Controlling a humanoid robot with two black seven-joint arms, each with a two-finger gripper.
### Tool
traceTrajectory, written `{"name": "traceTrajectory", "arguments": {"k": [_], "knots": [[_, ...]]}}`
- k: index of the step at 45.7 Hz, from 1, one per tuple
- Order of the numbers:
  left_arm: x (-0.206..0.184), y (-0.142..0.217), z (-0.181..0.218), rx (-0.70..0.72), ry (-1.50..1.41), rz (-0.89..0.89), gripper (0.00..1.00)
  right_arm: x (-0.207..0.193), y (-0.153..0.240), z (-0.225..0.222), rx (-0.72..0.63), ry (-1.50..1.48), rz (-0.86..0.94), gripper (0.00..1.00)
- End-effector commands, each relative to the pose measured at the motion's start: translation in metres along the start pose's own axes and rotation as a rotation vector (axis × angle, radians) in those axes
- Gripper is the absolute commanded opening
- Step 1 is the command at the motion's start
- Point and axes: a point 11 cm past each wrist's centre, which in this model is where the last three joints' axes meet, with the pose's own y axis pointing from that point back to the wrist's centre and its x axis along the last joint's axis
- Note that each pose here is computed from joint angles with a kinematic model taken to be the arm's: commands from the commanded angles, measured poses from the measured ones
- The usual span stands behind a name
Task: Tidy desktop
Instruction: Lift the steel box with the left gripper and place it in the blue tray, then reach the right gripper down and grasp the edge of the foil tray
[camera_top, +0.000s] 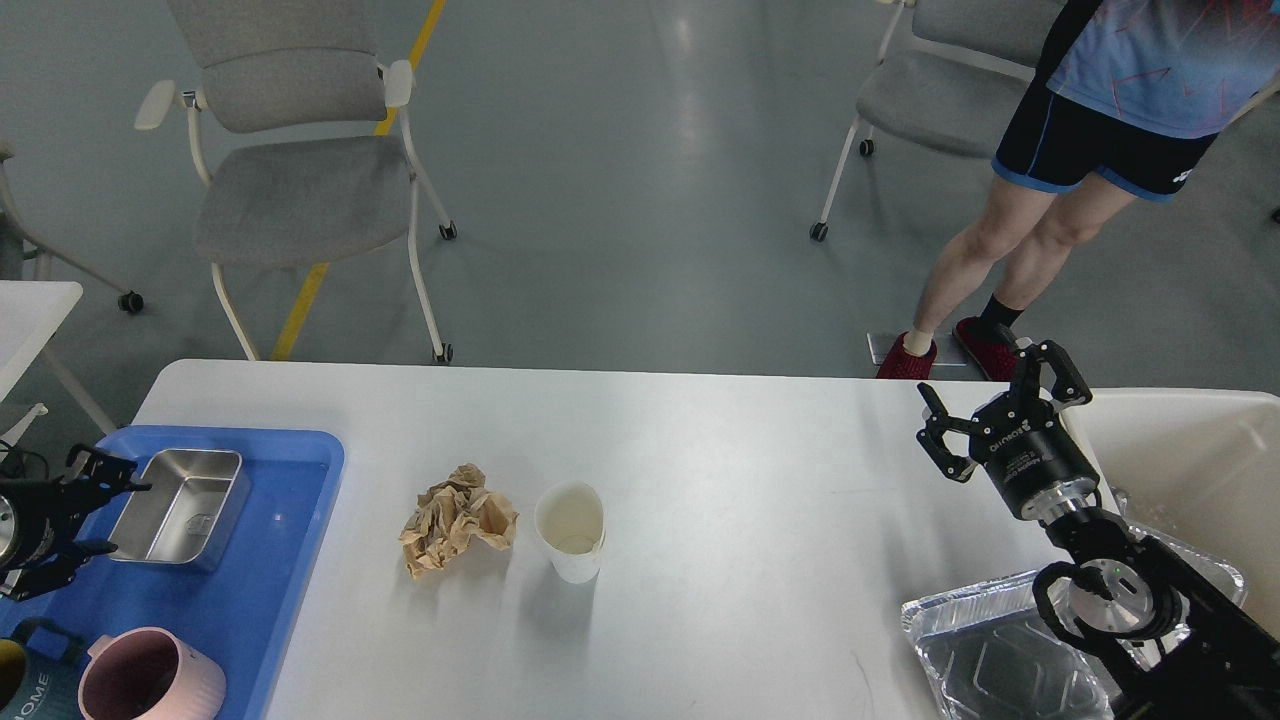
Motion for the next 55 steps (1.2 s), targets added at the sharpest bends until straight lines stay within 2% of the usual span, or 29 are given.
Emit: {"name": "traceTrajectory", "arguments": {"k": [1, 8, 13, 20, 29, 38, 39, 49, 55], "knots": [[-0.004, 0.009, 0.063, -0.205, 0.135, -0.048, 0.97, -0.001, -0.001, 0.0, 0.001, 0.0, 0.001, 1.0], [-0.049, 0.006, 0.153, -0.49, 0.392, -0.201, 0.97, 0.0, 0.0, 0.001, 0.0, 0.0, 0.006, 1.0], [-0.09, -0.007, 0.185, -0.614, 0.574, -0.285, 0.97, 0.001, 0.001, 0.002, -0.004, 0.0, 0.009, 1.0], [-0.142, -0.02, 0.209, -0.744, 0.718, -0.38, 0.97, 0.002, 0.0, -0.002, -0.002, 0.008, 0.009, 1.0], [-0.187, -0.034, 0.207, -0.774, 0.832, -0.454, 0.97, 0.006, 0.001, -0.011, -0.011, 0.043, 0.01, 1.0], [-0.209, -0.051, 0.177, -0.745, 0.884, -0.463, 0.97, 0.009, 0.002, -0.011, -0.17, 0.239, -0.028, 1.0], [-0.214, -0.055, 0.162, -0.729, 0.891, -0.466, 0.97, 0.016, 0.006, -0.015, -0.259, 0.328, -0.024, 1.0], [-0.232, -0.055, 0.132, -0.704, 0.904, -0.495, 0.97, 0.03, 0.014, -0.053, -0.575, 0.637, -0.016, 1.0], [-0.234, -0.057, 0.122, -0.689, 0.916, -0.491, 0.97, 0.017, 0.037, -0.072, -0.751, 0.785, -0.09, 1.0]]}}
